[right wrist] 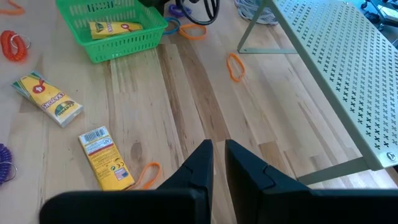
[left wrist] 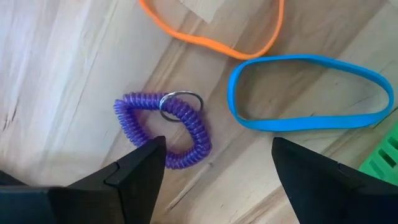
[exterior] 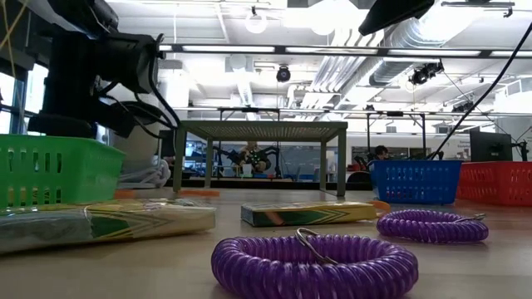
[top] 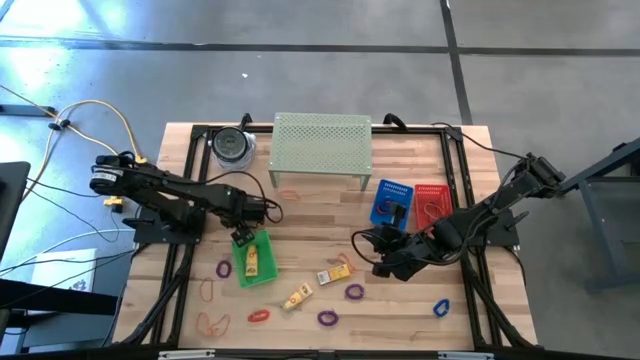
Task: Pick & Place Office Desk Supplies
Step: Put the violet spring keychain into the blue bin
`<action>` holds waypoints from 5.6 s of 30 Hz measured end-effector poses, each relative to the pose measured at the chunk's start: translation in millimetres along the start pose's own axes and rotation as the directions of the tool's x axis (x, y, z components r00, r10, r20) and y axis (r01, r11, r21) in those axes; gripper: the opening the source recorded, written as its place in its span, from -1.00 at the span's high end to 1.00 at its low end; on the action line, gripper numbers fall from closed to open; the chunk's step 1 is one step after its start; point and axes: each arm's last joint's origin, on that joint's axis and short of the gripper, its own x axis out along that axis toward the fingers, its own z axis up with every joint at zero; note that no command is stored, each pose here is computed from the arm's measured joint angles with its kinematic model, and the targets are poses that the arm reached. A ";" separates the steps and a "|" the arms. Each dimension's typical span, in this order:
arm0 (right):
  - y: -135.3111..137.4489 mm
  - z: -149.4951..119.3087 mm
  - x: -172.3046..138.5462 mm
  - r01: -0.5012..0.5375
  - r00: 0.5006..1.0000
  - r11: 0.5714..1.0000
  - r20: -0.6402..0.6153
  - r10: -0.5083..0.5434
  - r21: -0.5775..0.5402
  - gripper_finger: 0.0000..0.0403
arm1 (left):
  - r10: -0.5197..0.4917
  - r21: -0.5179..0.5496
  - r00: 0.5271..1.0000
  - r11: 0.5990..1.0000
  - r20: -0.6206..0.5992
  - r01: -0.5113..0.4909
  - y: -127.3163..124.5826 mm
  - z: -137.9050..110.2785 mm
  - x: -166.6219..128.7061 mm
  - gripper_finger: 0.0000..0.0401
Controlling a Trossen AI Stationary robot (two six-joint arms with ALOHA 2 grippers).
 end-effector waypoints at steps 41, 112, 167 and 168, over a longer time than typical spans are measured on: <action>-1.8 3.0 2.5 0.000 1.000 1.000 0.011 0.000 0.018 0.86 | -0.082 -0.057 0.993 0.995 -0.087 0.078 16.9 1.9 12.8 0.38; 60.2 28.8 50.0 -0.165 0.873 0.793 0.287 0.394 -0.587 0.02 | -0.971 0.862 0.170 0.229 0.169 0.452 -160.5 46.8 -113.6 0.97; 55.2 28.3 61.3 -0.391 0.789 0.711 0.185 0.586 -0.585 0.96 | -0.933 0.830 0.201 0.358 0.298 0.428 -153.1 58.4 -111.0 0.49; 56.0 27.5 60.7 -0.399 0.787 0.709 0.179 0.590 -0.581 0.96 | -0.931 0.829 0.203 0.362 0.302 0.427 -153.1 58.5 -110.9 0.42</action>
